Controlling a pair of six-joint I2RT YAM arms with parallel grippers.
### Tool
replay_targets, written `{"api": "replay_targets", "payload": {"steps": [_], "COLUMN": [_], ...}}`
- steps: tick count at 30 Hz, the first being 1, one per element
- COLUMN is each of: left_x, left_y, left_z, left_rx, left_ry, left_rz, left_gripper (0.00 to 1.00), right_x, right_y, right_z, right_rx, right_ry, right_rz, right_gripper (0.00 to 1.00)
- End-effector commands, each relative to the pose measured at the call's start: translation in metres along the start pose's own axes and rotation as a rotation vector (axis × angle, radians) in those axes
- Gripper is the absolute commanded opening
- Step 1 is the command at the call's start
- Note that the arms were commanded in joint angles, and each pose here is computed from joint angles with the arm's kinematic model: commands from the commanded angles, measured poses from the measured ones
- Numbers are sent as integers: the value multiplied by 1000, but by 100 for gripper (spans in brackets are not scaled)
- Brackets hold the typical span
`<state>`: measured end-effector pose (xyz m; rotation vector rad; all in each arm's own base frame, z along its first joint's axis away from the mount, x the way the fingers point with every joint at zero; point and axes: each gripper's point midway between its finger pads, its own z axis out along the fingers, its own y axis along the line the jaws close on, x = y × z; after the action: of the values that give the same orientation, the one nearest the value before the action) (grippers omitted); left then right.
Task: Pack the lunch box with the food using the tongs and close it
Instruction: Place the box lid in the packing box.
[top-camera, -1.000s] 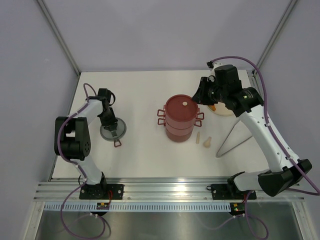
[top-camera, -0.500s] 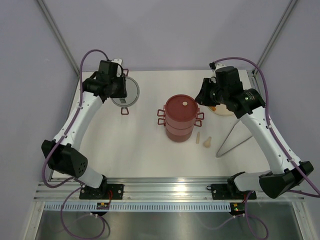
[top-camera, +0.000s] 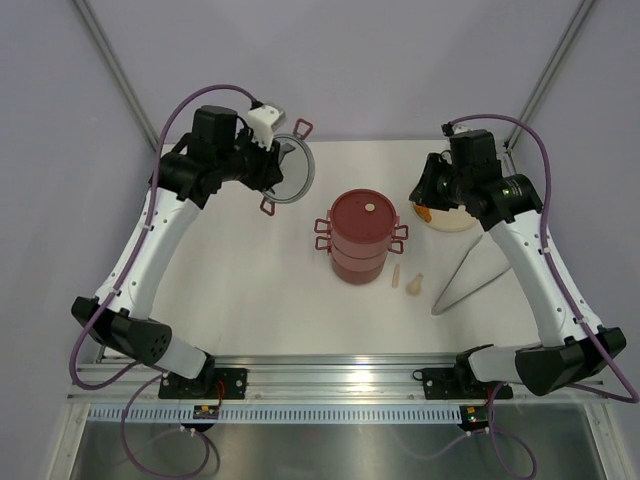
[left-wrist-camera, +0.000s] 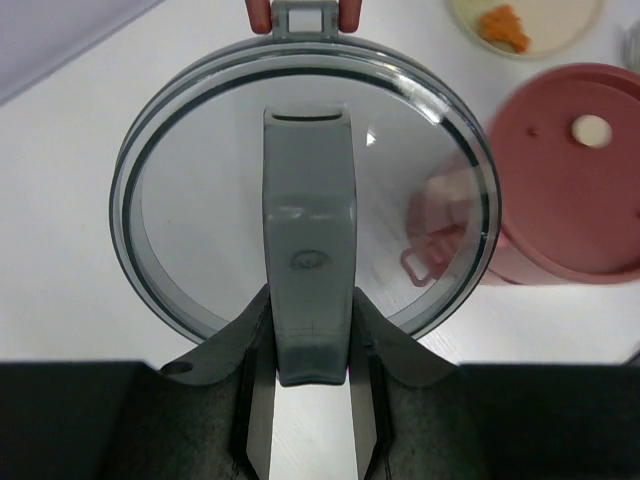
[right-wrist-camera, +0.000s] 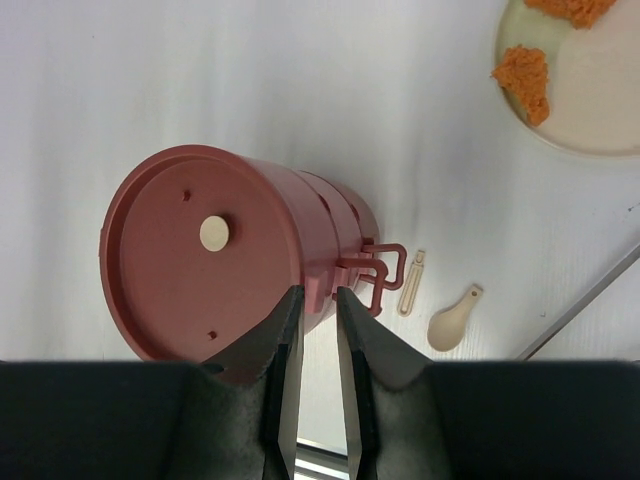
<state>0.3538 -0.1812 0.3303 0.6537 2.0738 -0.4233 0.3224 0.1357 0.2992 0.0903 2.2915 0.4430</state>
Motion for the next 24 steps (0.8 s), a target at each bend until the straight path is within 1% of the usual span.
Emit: {"api": "replay_targets", "payload": {"steps": [1,3,5,6,7,8,9,10,11,12,16,24], "left_x": [-35,-36,-43,-41,-37,-46,-43,-37,-43,-34,-24,-10], "left_y": [-50,-69,-90,-94,-99,-110,-113,-117,-127,-125,-134,-142], "left_z": [-11,-7,-13,-3,-1,-5,7,9,7,18,29,41], "left_rx": [238,309,379,402,421,440,450,462,467,460,453,442], "left_ry": [-114,-103,-111,-87,-64,-85,-55,-26,-38,12,69,130], "left_rz": [254,306,372,383,413,449,461,490,520,544,597,651], "left_gripper": [0,0,0,0,0,0,0,0,0,0,0,0], "right_x": [-17,-17,-16,-15,-14,-12,-11,-11,-9,-9,-7,3], "right_y": [1,0,-1,-2,-3,-4,-5,-6,-8,-10,-16,-27], "right_z": [-17,-18,-19,-18,-18,-18,-18,-19,-18,-19,-20,-18], "right_rx": [-25,-24,-20,-18,-14,-10,-6,-1,5,9,27,59], "right_ry": [-54,-53,-48,-44,-41,-33,-32,-35,-31,-33,-30,-22], "right_rz": [16,22,24,24,27,27,31,32,30,37,47,76], "right_gripper": [26,26,26,26,26,26,26,26,26,26,26,25]}}
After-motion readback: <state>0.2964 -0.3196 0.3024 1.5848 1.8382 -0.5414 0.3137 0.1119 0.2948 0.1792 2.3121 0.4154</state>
